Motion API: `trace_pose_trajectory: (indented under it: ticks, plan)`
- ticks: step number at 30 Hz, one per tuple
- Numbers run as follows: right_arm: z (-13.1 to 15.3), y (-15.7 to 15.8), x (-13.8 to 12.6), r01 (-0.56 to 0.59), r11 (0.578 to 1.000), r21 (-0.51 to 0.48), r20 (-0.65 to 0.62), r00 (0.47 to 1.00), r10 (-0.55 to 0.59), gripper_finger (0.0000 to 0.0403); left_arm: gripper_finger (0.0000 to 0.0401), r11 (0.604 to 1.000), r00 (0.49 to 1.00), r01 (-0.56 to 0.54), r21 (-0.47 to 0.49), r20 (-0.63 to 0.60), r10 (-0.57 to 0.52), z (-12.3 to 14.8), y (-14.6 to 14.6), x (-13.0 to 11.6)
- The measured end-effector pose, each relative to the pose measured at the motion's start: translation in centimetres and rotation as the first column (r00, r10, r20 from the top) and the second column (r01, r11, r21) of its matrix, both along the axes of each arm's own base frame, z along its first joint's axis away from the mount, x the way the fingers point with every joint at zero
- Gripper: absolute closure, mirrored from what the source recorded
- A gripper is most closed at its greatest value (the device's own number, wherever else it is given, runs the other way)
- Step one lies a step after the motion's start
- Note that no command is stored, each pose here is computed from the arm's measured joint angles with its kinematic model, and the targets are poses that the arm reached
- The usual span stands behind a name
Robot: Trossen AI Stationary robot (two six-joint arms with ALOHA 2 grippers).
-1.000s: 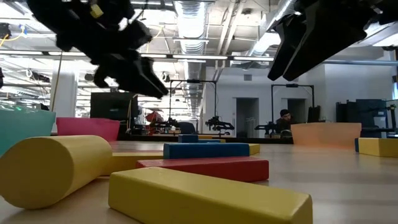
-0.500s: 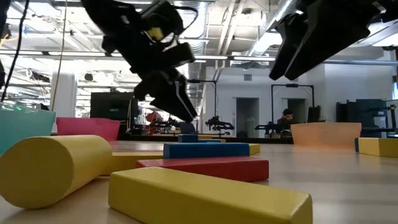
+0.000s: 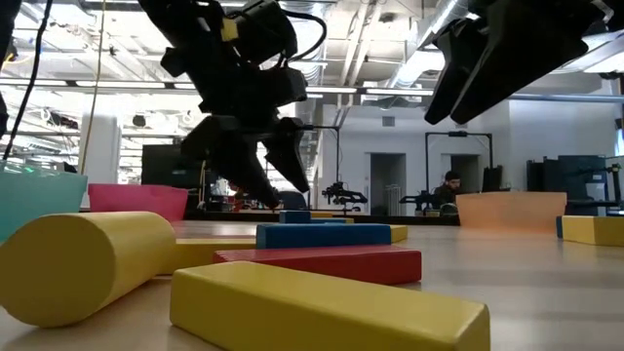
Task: Sort blocks
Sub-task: Put the blue block into the orange bin
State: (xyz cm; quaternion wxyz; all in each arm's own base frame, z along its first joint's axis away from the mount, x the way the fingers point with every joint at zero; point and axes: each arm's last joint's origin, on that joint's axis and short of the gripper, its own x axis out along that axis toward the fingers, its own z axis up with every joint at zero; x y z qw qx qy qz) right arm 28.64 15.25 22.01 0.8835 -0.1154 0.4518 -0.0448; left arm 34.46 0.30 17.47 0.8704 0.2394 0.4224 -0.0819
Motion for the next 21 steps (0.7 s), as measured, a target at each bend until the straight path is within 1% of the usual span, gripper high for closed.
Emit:
trace_pose_trajectory:
  ticks: [4, 8, 11, 14, 17, 19, 21]
  plan:
    - [0.0, -0.1, 0.1, 0.004, 1.000, 0.000, 0.001, 1.000, -0.004, 0.0154, 0.0033, 0.997, 0.999, 0.029, 0.069, 0.012, -0.029, 0.1, 0.4, 0.1]
    - [0.0, -0.3, 0.2, 0.010, 1.000, 0.002, 0.005, 1.000, -0.010, 0.0154, 0.0035, 0.994, 0.999, 0.037, 0.102, 0.013, -0.039, 0.6, 1.3, 0.4]
    - [0.0, -0.3, 0.2, 0.008, 1.000, 0.003, 0.008, 1.000, -0.008, 0.0154, 0.0044, 0.993, 0.998, 0.054, 0.105, 0.009, -0.055, 0.6, 1.8, 0.4]
    - [0.0, -0.3, 0.2, 0.008, 1.000, 0.003, 0.008, 1.000, -0.008, 0.0154, 0.0053, 0.994, 0.997, 0.080, 0.068, -0.006, -0.080, 0.5, 2.2, 0.2]
    - [0.1, -0.3, 0.3, 0.011, 1.000, 0.004, 0.009, 1.000, -0.011, 0.0154, 0.0059, 0.992, 0.993, 0.105, 0.062, -0.062, -0.101, -0.5, 2.4, 0.3]
    - [0.1, -0.4, 0.4, 0.015, 1.000, 0.006, 0.014, 1.000, -0.015, 0.0154, 0.0061, 0.991, 0.989, 0.116, 0.064, -0.100, -0.110, -1.3, 2.4, 0.8]
    - [0.1, -0.6, 0.5, 0.019, 1.000, 0.009, 0.019, 1.000, -0.019, 0.0154, 0.0061, 0.988, 0.987, 0.128, 0.084, -0.104, -0.119, -1.7, 2.5, 1.6]
